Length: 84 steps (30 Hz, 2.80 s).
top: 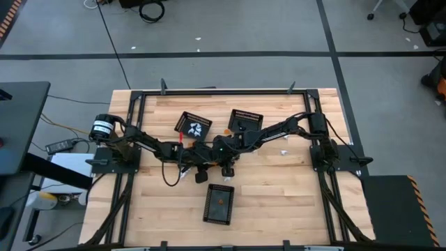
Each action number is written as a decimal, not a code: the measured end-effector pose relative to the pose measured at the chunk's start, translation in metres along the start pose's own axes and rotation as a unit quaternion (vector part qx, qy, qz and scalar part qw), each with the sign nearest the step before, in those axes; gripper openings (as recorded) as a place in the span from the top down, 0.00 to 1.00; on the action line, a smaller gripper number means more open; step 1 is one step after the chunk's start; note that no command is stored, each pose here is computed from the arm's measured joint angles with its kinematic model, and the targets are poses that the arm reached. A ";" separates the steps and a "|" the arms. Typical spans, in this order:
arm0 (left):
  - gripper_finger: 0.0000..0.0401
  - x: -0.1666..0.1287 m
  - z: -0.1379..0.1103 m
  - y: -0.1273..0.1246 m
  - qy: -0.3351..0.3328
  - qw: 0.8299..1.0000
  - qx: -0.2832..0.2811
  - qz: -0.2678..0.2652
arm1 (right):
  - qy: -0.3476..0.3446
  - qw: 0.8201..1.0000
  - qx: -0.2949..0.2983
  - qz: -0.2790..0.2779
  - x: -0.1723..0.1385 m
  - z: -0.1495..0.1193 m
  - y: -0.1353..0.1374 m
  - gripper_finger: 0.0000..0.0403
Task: Sort Halloween decoration
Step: Put the orange pumpkin toy into the bottom black basket
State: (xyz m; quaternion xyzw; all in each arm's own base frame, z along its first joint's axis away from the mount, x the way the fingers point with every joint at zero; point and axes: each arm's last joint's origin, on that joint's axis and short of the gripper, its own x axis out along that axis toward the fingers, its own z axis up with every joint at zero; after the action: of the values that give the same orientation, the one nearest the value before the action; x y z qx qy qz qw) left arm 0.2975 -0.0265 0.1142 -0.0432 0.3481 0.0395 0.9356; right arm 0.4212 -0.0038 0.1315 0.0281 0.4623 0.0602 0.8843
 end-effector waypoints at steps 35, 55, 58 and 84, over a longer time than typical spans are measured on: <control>0.68 -0.011 -0.001 -0.002 0.036 0.999 -0.011 0.003 | -0.061 0.998 -0.013 -0.012 -0.009 -0.009 0.004 0.52; 0.54 -0.029 -0.010 -0.002 0.119 0.991 -0.063 -0.004 | -0.087 0.995 -0.044 -0.014 0.012 -0.028 0.003 0.54; 0.54 -0.032 -0.010 -0.002 0.121 0.990 -0.067 -0.003 | -0.081 0.996 -0.046 -0.016 0.014 -0.029 0.003 0.55; 0.57 -0.034 -0.008 -0.002 0.117 0.991 -0.066 -0.004 | -0.038 0.998 -0.041 -0.019 0.002 -0.003 0.005 0.72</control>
State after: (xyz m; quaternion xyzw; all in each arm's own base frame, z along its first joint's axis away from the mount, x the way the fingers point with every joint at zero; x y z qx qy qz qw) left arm 0.2666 -0.0307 0.1308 -0.1109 0.4519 0.0536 0.8835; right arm 0.4195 0.0012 0.1282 -0.0147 0.4259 0.0616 0.9026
